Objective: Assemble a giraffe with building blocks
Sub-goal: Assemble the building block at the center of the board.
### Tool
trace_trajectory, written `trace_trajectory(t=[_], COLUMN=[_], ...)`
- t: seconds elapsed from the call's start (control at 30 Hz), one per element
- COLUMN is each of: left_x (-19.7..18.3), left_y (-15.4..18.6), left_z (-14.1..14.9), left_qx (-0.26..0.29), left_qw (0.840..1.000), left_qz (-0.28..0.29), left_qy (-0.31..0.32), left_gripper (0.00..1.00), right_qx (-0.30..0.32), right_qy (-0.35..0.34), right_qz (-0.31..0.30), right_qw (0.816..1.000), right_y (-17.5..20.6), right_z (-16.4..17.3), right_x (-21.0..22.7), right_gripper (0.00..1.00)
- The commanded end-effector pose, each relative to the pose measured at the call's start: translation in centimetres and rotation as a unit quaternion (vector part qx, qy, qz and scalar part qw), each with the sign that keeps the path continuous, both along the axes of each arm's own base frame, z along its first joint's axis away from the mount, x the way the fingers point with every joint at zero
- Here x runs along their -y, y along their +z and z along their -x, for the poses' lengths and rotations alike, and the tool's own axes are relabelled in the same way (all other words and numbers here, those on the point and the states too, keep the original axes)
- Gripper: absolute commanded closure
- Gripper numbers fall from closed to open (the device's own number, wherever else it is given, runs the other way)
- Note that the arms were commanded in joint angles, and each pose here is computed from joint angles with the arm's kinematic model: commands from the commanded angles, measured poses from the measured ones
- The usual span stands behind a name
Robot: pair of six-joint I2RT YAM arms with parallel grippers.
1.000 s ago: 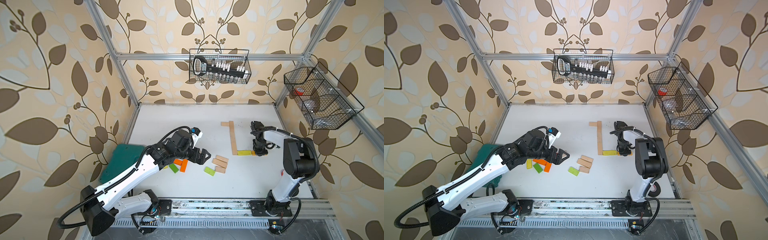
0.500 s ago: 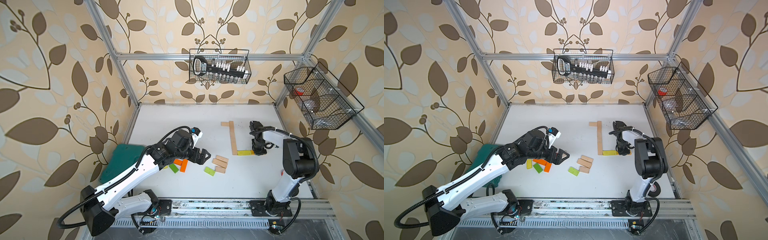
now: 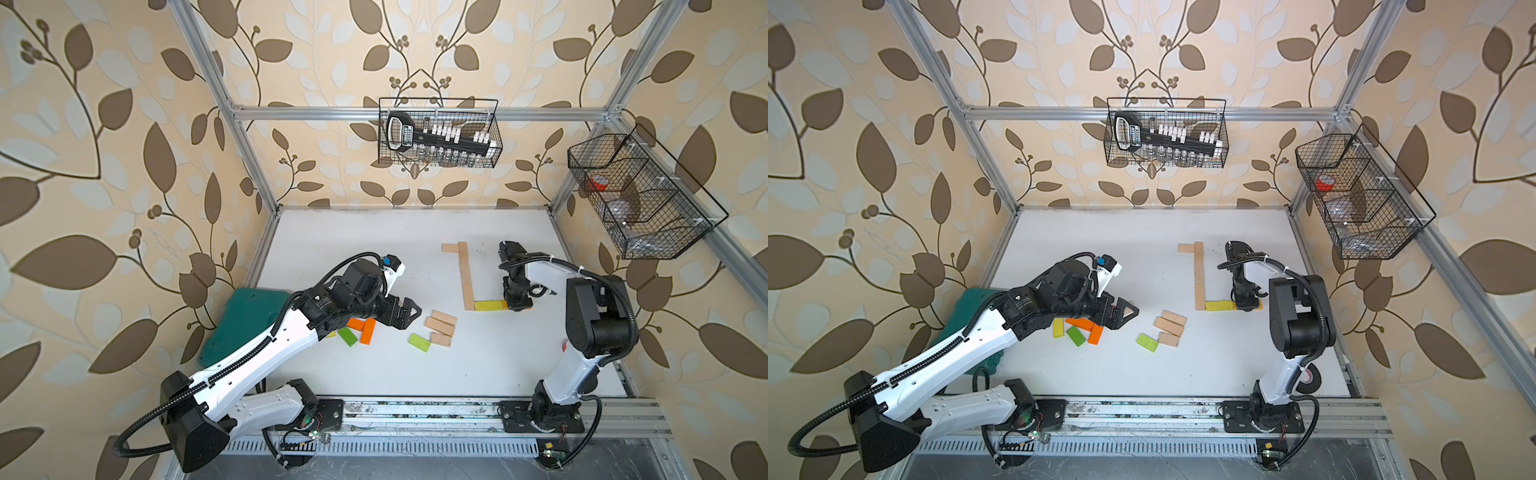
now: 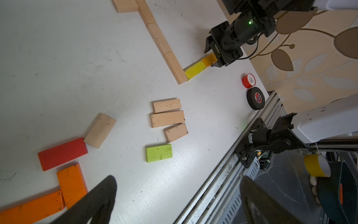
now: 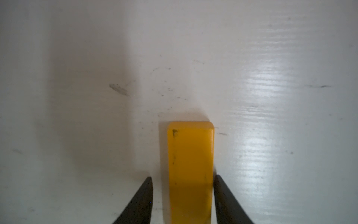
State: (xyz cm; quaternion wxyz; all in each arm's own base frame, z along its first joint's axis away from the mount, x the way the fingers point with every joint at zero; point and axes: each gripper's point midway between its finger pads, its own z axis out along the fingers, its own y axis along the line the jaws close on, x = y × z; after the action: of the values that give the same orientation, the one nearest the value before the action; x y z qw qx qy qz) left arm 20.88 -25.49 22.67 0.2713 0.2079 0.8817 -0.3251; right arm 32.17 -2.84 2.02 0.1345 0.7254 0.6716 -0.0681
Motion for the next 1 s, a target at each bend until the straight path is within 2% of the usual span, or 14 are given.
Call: trace_trajectory(t=[0.0, 0.27, 0.43, 0.53, 0.67, 0.73, 0.83, 0.9, 0.93, 0.97], left_x=[-0.3, -0.7, -1.2, -1.6, -2.5, -3.0, -3.9, -4.5, -4.8, -5.3], left_y=[0.6, 1.3, 1.6, 1.8, 1.9, 1.8, 1.6, 1.7, 1.9, 2.0], left_z=[0.3, 0.5, 0.8, 1.0, 1.3, 1.5, 1.8, 2.2, 2.3, 2.5], left_qx=[0.014, 0.017, 0.016, 0.016, 0.018, 0.017, 0.017, 0.014, 0.014, 0.013], left_qw=[1.0, 1.0, 1.0, 1.0, 0.999, 0.999, 0.998, 0.998, 0.997, 0.996], left_qz=[0.001, 0.006, 0.009, 0.009, 0.003, -0.002, -0.002, 0.001, 0.002, 0.002], left_qy=[-0.002, 0.007, 0.015, 0.022, 0.034, 0.04, 0.057, 0.068, 0.075, 0.084], left_gripper=[0.01, 0.01, 0.01, 0.01, 0.01, 0.01, 0.01, 0.01, 0.01, 0.01], right_qx=[0.007, 0.031, 0.053, 0.068, 0.077, 0.084, 0.087, 0.09, 0.096, 0.112], right_qy=[-0.08, -0.069, -0.049, -0.013, 0.081, 0.15, 0.28, 0.377, 0.429, 0.488], right_qz=[-0.034, -0.022, -0.011, 0.001, 0.052, 0.092, 0.148, 0.172, 0.178, 0.182], right_qw=[0.996, 0.997, 0.997, 0.998, 0.992, 0.981, 0.945, 0.906, 0.881, 0.846], right_y=[-0.3, 2.6, 5.6, 8.1, 12.2, 14.2, 16.3, 16.9, 17.0, 17.1], right_z=[1.0, 0.9, 1.1, 0.9, 1.0, 0.8, 0.7, 1.0, 1.2, 1.3], right_x=[-1.0, -0.5, -0.1, 0.2, 0.2, -0.7, -4.4, -7.9, -9.9, -12.3], right_gripper=[0.45, 0.31, 0.28, 0.28, 0.28, 0.29, 0.31, 0.32, 0.32, 0.33])
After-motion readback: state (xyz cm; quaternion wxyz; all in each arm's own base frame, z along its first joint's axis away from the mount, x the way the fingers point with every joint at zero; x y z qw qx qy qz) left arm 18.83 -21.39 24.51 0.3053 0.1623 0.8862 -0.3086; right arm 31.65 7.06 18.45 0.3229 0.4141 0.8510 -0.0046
